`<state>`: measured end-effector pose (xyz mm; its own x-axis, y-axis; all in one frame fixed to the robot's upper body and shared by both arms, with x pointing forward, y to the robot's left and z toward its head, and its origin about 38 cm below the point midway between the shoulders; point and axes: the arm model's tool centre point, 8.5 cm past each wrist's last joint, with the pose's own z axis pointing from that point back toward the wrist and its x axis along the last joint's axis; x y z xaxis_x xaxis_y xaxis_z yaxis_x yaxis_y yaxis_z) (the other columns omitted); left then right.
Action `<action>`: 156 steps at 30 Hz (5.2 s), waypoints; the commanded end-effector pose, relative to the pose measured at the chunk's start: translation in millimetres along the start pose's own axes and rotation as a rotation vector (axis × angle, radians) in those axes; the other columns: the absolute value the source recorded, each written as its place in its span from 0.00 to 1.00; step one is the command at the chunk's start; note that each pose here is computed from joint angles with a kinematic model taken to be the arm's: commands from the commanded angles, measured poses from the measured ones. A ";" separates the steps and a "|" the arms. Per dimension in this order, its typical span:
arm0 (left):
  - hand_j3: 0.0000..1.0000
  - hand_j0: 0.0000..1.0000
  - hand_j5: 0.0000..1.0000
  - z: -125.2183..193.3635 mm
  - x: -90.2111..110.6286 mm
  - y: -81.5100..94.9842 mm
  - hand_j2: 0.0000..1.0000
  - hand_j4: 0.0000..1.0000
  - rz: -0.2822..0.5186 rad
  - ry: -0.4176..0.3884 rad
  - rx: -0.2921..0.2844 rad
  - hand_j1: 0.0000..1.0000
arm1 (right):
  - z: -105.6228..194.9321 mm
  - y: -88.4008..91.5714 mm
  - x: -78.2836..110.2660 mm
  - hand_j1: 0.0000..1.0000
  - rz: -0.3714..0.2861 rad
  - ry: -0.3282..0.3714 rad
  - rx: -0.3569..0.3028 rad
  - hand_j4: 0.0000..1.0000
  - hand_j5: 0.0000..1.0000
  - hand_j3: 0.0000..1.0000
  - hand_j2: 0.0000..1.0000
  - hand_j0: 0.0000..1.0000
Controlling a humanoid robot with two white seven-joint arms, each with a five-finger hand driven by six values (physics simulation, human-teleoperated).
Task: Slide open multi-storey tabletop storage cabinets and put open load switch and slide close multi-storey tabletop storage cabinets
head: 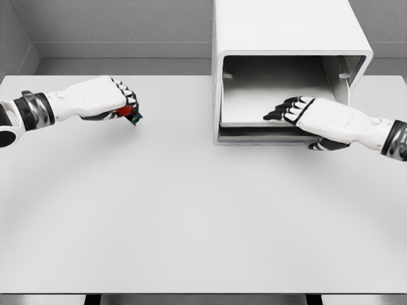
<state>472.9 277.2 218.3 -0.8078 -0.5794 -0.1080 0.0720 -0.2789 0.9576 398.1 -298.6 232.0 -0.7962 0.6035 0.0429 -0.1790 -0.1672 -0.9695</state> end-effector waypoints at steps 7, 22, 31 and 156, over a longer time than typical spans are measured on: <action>0.48 0.48 0.48 -4.9 27.3 25.1 0.48 0.48 -0.049 -0.084 0.061 0.48 | 15.9 -12.7 11.1 0.96 0.062 -0.010 0.009 0.96 0.96 0.96 0.96 0.96; 0.48 0.48 0.48 -12.9 71.5 63.6 0.48 0.48 -0.123 -0.211 0.162 0.48 | 66.1 -33.0 2.3 0.96 0.018 0.038 -0.064 0.96 0.96 0.96 0.96 0.96; 0.48 0.48 0.48 -16.8 81.8 84.8 0.48 0.48 -0.146 -0.246 0.215 0.48 | 110.0 -51.5 -5.8 0.96 -0.059 0.068 -0.142 0.96 0.96 0.96 0.96 0.96; 0.57 0.57 0.57 -131.8 206.0 187.2 0.57 0.57 -0.247 -0.594 0.347 0.57 | 82.4 41.8 28.4 0.53 -0.350 -0.063 -0.014 0.53 0.53 0.53 0.53 0.53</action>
<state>407.1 -0.8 328.8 -0.9728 -0.0115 -0.2312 -0.2305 -0.0458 0.9720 321.0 -355.1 215.9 -0.7246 0.5778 0.3757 -0.4308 0.0458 -0.9013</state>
